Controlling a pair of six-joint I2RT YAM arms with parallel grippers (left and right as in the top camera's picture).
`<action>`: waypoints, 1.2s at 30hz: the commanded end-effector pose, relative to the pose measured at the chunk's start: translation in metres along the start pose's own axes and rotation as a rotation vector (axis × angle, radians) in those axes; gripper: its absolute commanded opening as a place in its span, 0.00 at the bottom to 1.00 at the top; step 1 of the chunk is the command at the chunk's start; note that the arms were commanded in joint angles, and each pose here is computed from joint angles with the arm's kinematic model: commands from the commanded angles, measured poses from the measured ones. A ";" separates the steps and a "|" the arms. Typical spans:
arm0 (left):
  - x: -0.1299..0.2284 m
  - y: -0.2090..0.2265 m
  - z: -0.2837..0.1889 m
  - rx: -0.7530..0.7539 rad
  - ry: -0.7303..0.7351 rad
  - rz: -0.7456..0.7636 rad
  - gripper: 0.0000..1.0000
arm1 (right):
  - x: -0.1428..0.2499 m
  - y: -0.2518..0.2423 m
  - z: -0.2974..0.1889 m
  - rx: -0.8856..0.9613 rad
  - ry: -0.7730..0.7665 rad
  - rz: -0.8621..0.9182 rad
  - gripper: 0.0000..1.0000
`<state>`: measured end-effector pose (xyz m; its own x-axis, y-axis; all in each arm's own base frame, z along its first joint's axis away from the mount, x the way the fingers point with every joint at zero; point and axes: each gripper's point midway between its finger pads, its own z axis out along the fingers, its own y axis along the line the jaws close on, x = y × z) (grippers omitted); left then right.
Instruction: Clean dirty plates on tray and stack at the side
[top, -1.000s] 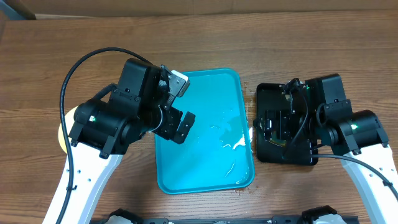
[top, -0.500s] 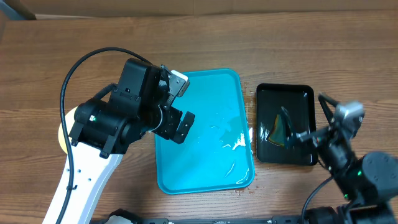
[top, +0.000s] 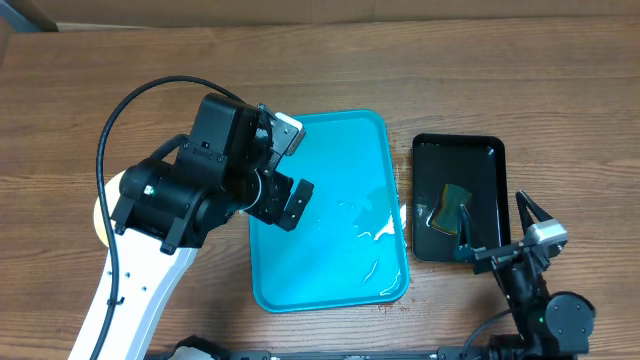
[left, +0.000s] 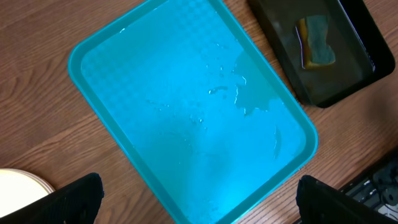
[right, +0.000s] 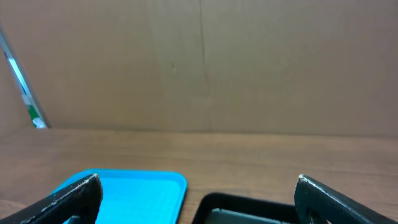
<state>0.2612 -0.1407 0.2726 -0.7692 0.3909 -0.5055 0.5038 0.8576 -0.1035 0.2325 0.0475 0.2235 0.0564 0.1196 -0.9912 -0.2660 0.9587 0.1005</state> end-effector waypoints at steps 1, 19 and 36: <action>-0.005 0.000 -0.003 -0.003 -0.015 0.020 1.00 | 0.016 -0.006 0.004 0.013 -0.026 -0.011 1.00; -0.005 0.000 -0.003 -0.003 -0.015 0.020 1.00 | 0.050 -0.011 0.004 0.035 0.092 0.014 1.00; 0.030 0.094 -0.062 -0.347 -0.566 -0.248 1.00 | 0.050 -0.011 0.004 0.035 0.091 0.014 1.00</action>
<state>0.2712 -0.0482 0.3214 -0.5274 0.1018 -0.8435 0.1936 0.9811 -0.0026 0.2413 0.0453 0.1756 -0.0390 0.1140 -0.9927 -0.2401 0.9633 0.1200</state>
